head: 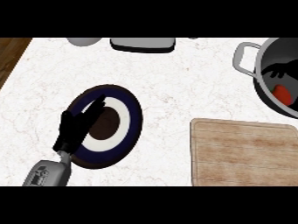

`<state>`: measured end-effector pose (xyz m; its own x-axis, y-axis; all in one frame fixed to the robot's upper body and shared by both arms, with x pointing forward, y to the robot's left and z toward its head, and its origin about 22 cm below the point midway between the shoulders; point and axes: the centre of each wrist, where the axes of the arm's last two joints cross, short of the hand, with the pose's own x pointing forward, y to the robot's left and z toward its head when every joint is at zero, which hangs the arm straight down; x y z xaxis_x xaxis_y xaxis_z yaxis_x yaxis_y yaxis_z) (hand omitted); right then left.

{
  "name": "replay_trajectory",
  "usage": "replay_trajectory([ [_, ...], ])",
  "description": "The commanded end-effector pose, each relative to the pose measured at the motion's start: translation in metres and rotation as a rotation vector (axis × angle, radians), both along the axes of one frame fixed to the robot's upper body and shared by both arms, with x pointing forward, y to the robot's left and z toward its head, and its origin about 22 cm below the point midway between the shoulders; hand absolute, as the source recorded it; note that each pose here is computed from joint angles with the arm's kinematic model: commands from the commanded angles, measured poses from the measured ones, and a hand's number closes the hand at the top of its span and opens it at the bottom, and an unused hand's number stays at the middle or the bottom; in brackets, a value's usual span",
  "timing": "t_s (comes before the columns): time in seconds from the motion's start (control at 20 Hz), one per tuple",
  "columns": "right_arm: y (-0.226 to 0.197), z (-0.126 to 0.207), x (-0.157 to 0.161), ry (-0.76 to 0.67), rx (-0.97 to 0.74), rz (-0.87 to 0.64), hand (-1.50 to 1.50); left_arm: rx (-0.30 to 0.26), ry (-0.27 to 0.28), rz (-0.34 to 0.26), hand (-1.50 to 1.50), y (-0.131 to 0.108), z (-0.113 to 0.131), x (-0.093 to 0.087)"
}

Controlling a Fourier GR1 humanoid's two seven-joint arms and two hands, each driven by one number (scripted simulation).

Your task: Pick the bell pepper from the cutting board and place it in the pot

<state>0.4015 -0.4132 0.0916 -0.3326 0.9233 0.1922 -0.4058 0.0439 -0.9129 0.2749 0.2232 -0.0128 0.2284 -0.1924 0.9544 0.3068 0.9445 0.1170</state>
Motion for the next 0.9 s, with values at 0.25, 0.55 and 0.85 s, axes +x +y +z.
replay_trajectory([
  [0.25,0.022,0.017,0.021,-0.079,0.743,-0.014,-1.50,0.000,-0.004,0.031,0.00,0.010,-0.001,0.000],
  [0.55,-0.027,0.054,0.005,-0.195,1.011,-0.243,-1.50,0.009,-0.004,0.021,0.00,-0.001,0.004,0.000],
  [0.85,-0.066,0.076,-0.016,-0.283,1.176,-0.309,-1.50,-0.001,-0.012,0.000,0.00,0.003,0.010,0.003],
])
